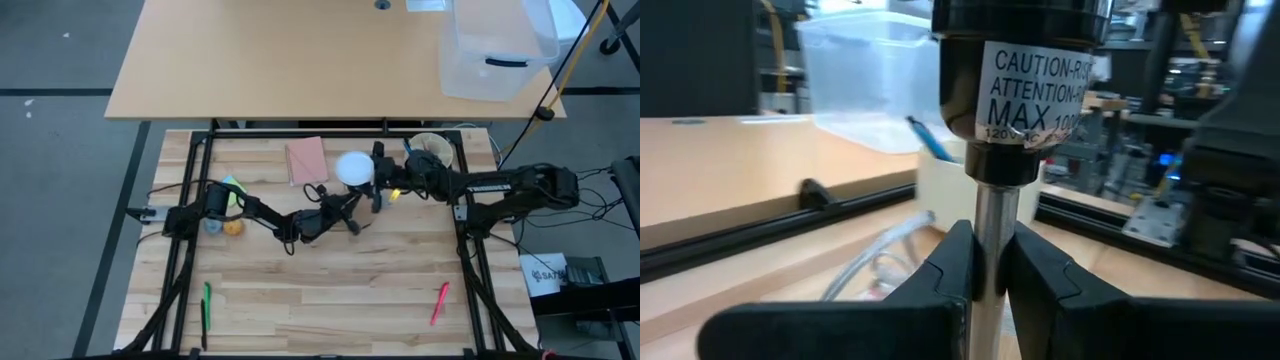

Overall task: Screw lightbulb
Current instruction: Remove the lightbulb from the lamp

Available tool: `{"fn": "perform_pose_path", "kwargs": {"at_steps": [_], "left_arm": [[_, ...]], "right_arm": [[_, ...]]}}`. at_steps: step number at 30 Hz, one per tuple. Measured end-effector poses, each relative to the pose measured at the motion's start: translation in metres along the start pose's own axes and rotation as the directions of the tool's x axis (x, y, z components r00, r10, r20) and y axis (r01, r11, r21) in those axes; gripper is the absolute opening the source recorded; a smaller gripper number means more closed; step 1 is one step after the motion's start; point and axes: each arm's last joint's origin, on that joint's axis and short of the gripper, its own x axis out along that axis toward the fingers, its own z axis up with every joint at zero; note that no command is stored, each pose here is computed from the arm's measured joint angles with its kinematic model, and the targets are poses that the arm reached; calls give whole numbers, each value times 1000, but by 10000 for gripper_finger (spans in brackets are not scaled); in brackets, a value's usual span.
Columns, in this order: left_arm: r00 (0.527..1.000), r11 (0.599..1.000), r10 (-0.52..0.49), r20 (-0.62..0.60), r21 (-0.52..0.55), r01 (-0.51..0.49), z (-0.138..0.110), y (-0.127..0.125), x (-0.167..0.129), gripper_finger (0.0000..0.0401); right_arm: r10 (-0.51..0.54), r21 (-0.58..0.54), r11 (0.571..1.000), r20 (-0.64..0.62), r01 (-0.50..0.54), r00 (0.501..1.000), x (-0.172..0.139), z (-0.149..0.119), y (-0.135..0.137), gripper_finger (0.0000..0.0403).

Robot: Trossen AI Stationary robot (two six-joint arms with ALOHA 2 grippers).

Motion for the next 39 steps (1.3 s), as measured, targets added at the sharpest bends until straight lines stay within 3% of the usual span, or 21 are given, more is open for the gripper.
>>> {"fn": "perform_pose_path", "kwargs": {"at_steps": [8, 16, 23, 31, 39], "left_arm": [[984, 984, -177, -14, -26, 177, 0, -1, 3, 38], [896, 894, -442, -30, -87, 439, 0, 7, 12, 38], [791, 790, -611, -42, -100, 605, 1, 12, 16, 38], [607, 608, -793, -51, -114, 786, 1, 18, 18, 38], [465, 468, -884, -55, -133, 874, 2, 22, 17, 38]], "right_arm": [[166, -22, 986, -70, -168, 984, -20, 8, -6, 166], [356, -72, 929, -90, -363, 930, -26, 6, -7, 166], [517, -133, 841, -89, -525, 851, -29, 4, -3, 165], [670, -132, 728, -71, -673, 739, -32, 3, 2, 159], [711, -141, 691, -51, -709, 702, -31, 5, 7, 150]]}}
